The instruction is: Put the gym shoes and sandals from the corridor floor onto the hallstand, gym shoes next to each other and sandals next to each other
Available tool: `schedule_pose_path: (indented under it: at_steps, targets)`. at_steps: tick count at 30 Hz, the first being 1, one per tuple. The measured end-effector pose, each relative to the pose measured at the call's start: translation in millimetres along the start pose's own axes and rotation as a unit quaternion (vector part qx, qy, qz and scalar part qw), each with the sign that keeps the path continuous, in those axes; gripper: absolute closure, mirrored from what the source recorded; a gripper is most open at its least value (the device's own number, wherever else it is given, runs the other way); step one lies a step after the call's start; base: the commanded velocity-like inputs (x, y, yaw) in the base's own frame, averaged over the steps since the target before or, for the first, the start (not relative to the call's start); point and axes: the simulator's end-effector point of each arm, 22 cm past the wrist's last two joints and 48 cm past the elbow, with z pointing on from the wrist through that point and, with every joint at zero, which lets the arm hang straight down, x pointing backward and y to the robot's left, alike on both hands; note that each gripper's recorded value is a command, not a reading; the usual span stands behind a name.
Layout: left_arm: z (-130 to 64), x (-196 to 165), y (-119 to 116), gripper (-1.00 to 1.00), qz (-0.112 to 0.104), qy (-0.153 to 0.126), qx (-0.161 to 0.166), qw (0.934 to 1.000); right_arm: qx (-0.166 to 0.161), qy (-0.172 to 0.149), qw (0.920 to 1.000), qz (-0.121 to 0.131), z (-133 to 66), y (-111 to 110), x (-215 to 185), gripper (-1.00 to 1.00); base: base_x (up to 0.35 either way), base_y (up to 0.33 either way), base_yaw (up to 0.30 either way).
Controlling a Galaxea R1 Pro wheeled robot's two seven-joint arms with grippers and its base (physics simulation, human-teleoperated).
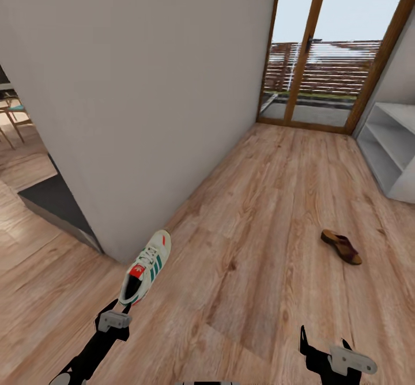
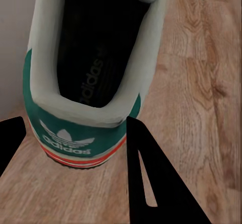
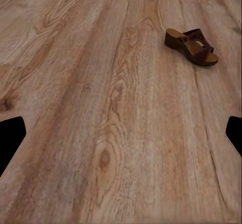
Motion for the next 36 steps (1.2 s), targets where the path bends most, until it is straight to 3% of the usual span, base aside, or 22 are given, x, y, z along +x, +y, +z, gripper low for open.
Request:
schedule_pose_path:
  at_steps: [6, 12, 16, 19, 25, 36]
  targets:
    - [-0.3, -1.5, 2.4, 1.00, -0.003, -0.003, -0.006, 1.0000, 0.000, -0.001, 1.0000, 0.000, -0.2, 0.2, -1.0, -1.00, 0.000, 0.000, -0.271]
    - [3.2, -2.6, -10.7, 1.00, -0.018, -0.009, -0.008, 0.9998, -0.002, 0.001, 1.0000, 0.000, -0.8, 1.8, 1.3, -1.00, 0.000, 0.000, -0.270]
    - [5.1, -6.2, -16.2, 1.00, -0.026, -0.020, -0.017, 0.9993, -0.015, 0.003, 0.9999, -0.003, -3.5, 15.7, 4.2, -1.00, 0.000, 0.000, -0.270]
    - [5.5, -8.2, -17.2, 1.00, -0.028, -0.024, -0.021, 0.9991, -0.024, 0.004, 0.9996, -0.016, -7.4, 29.5, 7.4, -1.00, 0.000, 0.000, -0.271]
    - [5.8, -11.2, -18.3, 1.00, -0.029, -0.030, -0.023, 0.9989, -0.027, 0.002, 0.9973, -0.068, -12.2, 60.6, 18.8, -1.00, 0.000, 0.000, -0.219]
    - [6.8, -11.2, -23.1, 1.00, -0.028, -0.029, -0.020, 0.9990, -0.025, -0.004, 0.9963, -0.082, -11.8, 68.9, 18.1, -1.00, 0.017, -0.005, -0.051]
